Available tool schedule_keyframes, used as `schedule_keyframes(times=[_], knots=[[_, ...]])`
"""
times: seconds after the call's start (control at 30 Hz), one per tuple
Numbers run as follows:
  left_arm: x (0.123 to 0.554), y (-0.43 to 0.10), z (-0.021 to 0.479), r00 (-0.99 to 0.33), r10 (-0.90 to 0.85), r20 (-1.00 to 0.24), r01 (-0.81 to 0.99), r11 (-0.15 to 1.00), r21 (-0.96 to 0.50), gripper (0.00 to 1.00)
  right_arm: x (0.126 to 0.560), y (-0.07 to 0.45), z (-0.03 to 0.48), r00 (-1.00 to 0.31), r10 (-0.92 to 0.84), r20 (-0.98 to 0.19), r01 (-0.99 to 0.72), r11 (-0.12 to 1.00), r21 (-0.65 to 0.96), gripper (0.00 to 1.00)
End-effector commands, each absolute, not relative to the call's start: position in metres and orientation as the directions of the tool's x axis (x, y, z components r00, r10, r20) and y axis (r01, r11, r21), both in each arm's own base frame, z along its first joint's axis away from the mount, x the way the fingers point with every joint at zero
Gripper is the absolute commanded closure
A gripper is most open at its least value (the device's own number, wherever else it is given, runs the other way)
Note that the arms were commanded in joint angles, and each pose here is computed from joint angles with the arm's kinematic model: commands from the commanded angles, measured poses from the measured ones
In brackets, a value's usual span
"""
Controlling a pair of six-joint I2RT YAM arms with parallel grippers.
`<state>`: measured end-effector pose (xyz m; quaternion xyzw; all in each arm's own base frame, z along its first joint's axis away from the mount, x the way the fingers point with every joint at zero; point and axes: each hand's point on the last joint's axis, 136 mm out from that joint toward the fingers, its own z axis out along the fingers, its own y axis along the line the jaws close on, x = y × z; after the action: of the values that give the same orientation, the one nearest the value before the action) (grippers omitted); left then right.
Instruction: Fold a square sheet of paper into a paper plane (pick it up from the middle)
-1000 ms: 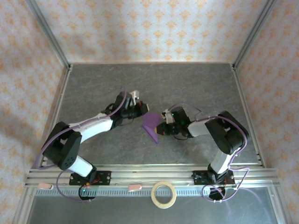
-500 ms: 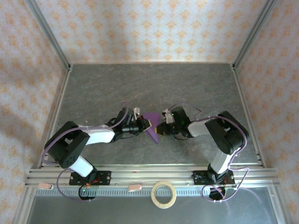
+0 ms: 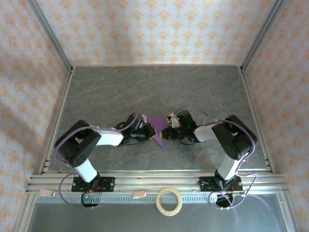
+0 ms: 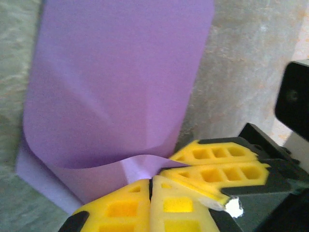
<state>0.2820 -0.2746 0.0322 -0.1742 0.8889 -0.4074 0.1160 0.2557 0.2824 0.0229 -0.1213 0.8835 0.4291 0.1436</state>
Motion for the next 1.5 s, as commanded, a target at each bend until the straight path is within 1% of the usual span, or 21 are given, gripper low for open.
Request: schedule_keyframes(times=[0.0, 0.1, 0.23, 0.43, 0.53, 0.6, 0.73, 0.83, 1.0, 1.07, 1.13, 1.2, 1.3, 1.33, 1.4, 1.43, 1.47], knots=[[0.27, -0.255, 0.005, -0.908, -0.412, -0.074, -0.255, 0.685, -0.683, 1.0, 0.255, 0.269, -0.009, -0.945, -0.085, -0.316, -0.285, 0.688, 0.668, 1.0], [0.267, -0.248, 0.001, -0.906, -0.416, -0.084, -0.263, 0.706, -0.657, 1.0, 0.255, 0.269, -0.01, -0.946, -0.085, -0.313, -0.283, 0.69, 0.667, 1.0], [0.271, -0.246, 0.012, -0.901, -0.418, -0.118, -0.247, 0.717, -0.652, 1.0, 0.256, 0.269, -0.011, -0.946, -0.086, -0.313, -0.283, 0.691, 0.665, 1.0], [0.29, -0.263, 0.057, -0.894, -0.404, -0.193, -0.146, 0.671, -0.727, 1.0, 0.254, 0.267, -0.013, -0.947, -0.087, -0.309, -0.28, 0.695, 0.662, 1.0], [0.294, -0.271, 0.06, -0.903, -0.383, -0.194, -0.124, 0.666, -0.736, 1.0, 0.254, 0.268, -0.012, -0.947, -0.088, -0.309, -0.281, 0.694, 0.662, 1.0], [0.295, -0.277, 0.055, -0.912, -0.369, -0.18, -0.121, 0.661, -0.741, 1.0, 0.255, 0.268, -0.012, -0.946, -0.09, -0.31, -0.283, 0.693, 0.663, 1.0], [0.294, -0.274, 0.032, -0.918, -0.363, -0.16, -0.154, 0.698, -0.699, 1.0, 0.255, 0.269, -0.012, -0.947, -0.09, -0.309, -0.283, 0.692, 0.665, 1.0], [0.286, -0.259, 0.01, -0.916, -0.372, -0.149, -0.198, 0.743, -0.639, 1.0, 0.255, 0.271, -0.01, -0.947, -0.096, -0.307, -0.287, 0.686, 0.669, 1.0], [0.261, -0.233, -0.023, -0.905, -0.406, -0.124, -0.263, 0.765, -0.587, 1.0, 0.262, 0.283, 0.01, -0.941, -0.086, -0.328, -0.305, 0.637, 0.708, 1.0], [0.255, -0.226, -0.031, -0.903, -0.413, -0.119, -0.278, 0.772, -0.571, 1.0, 0.267, 0.287, 0.022, -0.937, -0.076, -0.342, -0.313, 0.619, 0.72, 0.96], [0.25, -0.22, -0.037, -0.903, -0.414, -0.12, -0.285, 0.783, -0.553, 1.0, 0.273, 0.29, 0.035, -0.93, -0.063, -0.361, -0.321, 0.615, 0.72, 0.88], [0.249, -0.217, -0.038, -0.901, -0.416, -0.127, -0.288, 0.789, -0.542, 1.0, 0.282, 0.286, 0.046, -0.921, -0.034, -0.388, -0.316, 0.649, 0.692, 0.76], [0.25, -0.216, -0.037, -0.898, -0.417, -0.137, -0.286, 0.792, -0.539, 1.0, 0.292, 0.274, 0.064, -0.905, 0.019, -0.425, -0.291, 0.702, 0.65, 0.66], [0.251, -0.217, -0.036, -0.898, -0.417, -0.138, -0.284, 0.791, -0.542, 1.0, 0.291, 0.274, 0.07, -0.906, 0.031, -0.422, -0.282, 0.699, 0.657, 0.65], [0.253, -0.218, -0.034, -0.896, -0.42, -0.142, -0.282, 0.787, -0.549, 1.0, 0.287, 0.275, 0.083, -0.925, 0.078, -0.372, -0.226, 0.676, 0.701, 0.65], [0.253, -0.218, -0.032, -0.895, -0.423, -0.143, -0.282, 0.785, -0.552, 1.0, 0.283, 0.277, 0.087, -0.936, 0.089, -0.342, -0.202, 0.658, 0.725, 0.67], [0.254, -0.218, -0.032, -0.895, -0.423, -0.143, -0.283, 0.785, -0.552, 1.0, 0.276, 0.281, 0.089, -0.951, 0.094, -0.295, -0.173, 0.63, 0.757, 0.71]])
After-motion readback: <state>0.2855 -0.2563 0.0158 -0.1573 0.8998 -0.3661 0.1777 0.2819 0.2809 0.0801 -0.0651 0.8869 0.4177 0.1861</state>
